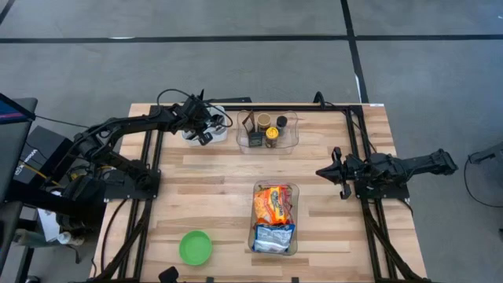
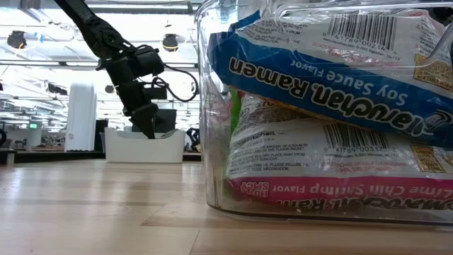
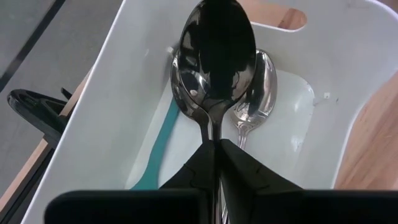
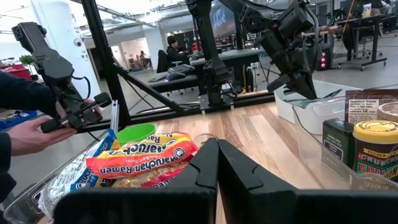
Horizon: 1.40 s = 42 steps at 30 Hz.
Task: Pick & Place Food Item
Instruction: Put the black spoon into the white bin, then return to Home Position
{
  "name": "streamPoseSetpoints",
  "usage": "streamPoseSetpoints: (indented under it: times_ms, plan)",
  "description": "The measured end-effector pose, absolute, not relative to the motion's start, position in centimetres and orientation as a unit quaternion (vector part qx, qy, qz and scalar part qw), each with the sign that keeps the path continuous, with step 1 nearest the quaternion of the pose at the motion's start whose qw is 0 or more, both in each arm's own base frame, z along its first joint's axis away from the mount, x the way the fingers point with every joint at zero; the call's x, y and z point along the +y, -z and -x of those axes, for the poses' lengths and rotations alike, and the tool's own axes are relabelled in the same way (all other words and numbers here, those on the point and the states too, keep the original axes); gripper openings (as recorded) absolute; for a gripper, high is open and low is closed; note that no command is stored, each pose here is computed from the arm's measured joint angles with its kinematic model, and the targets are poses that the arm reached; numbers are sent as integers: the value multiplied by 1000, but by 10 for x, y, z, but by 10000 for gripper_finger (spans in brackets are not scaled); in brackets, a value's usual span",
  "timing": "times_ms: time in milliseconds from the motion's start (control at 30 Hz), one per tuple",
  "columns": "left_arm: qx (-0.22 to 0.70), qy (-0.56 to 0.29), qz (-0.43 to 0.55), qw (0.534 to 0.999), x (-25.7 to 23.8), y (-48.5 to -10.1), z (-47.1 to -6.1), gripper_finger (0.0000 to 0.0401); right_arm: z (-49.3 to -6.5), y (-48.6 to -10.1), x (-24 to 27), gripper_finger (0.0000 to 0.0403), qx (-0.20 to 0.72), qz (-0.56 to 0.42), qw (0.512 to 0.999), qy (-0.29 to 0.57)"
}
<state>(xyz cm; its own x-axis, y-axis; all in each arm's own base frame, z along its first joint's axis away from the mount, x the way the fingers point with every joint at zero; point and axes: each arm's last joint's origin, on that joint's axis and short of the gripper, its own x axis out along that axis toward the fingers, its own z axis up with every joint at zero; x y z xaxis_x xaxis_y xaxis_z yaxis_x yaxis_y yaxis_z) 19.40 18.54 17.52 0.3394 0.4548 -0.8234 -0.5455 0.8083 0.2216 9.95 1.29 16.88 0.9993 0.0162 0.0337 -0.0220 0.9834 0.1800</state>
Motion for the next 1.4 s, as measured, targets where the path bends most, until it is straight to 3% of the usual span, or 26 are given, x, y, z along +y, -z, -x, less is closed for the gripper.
streamPoseSetpoints:
  times_ms: [633,1133,1400]
  plan:
    - [481,-315,59,816,185,-175,-194,25,-100,-169,13,0,-16,-90,996,-10]
    - [480,-310,60,818,184,-175,-195,71,-100,-169,13,0,-16,-91,996,-10]
    - [454,-294,104,835,182,-178,-196,62,-100,-169,13,0,-16,-91,996,-10]
